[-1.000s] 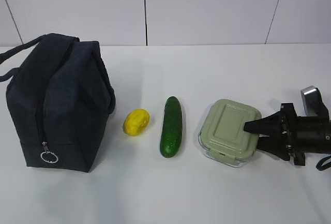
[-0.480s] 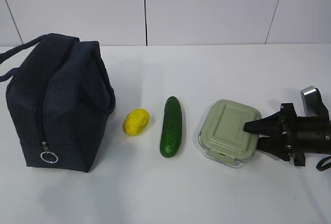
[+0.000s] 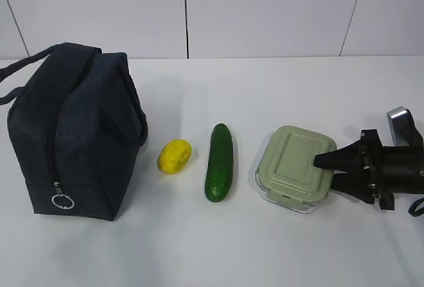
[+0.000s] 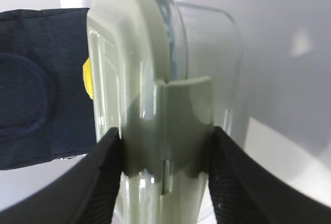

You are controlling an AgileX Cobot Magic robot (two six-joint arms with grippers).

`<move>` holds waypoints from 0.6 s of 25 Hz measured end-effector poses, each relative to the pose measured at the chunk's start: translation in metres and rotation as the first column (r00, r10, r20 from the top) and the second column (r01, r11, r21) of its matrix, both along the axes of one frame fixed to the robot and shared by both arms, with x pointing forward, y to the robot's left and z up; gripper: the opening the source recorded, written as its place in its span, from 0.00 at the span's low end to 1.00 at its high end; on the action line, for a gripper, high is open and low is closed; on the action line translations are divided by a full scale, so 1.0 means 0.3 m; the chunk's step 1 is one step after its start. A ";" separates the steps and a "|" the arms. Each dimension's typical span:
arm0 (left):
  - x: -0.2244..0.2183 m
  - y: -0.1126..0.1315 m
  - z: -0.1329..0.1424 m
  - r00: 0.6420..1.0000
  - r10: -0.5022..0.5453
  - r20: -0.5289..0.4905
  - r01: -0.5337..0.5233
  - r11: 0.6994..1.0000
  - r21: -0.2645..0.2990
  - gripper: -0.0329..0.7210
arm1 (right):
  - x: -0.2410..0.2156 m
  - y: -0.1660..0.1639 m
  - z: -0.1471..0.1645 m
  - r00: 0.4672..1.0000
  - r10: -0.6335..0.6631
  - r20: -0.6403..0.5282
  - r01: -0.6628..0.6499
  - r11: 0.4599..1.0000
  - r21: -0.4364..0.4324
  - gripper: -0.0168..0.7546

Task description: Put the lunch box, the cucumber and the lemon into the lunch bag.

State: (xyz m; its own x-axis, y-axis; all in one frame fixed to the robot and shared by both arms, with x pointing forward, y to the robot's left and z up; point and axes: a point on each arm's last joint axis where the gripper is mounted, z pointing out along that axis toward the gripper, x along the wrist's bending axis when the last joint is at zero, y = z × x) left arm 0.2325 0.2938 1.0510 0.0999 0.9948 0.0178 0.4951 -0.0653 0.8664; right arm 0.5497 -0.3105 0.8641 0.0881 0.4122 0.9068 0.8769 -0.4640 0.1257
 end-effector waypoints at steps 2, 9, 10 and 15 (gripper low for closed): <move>0.000 0.000 0.000 1.000 0.000 0.000 0.000 1.000 0.000 0.47 | 0.001 0.000 0.007 1.000 0.000 0.006 0.000 1.000 -0.002 0.50; 0.000 0.000 0.000 1.000 0.000 0.000 0.000 1.000 0.000 0.47 | 0.002 -0.001 0.007 1.000 -0.005 0.005 0.005 1.000 0.000 0.49; 0.000 0.000 0.000 1.000 -0.001 0.000 0.001 1.000 -0.001 0.47 | 0.002 -0.001 0.007 1.000 -0.005 0.005 0.005 1.000 0.000 0.49; 0.000 -0.006 0.000 1.000 -0.013 0.000 0.013 1.000 -0.019 0.47 | 0.002 -0.001 0.008 1.000 -0.008 0.003 0.008 1.000 0.003 0.49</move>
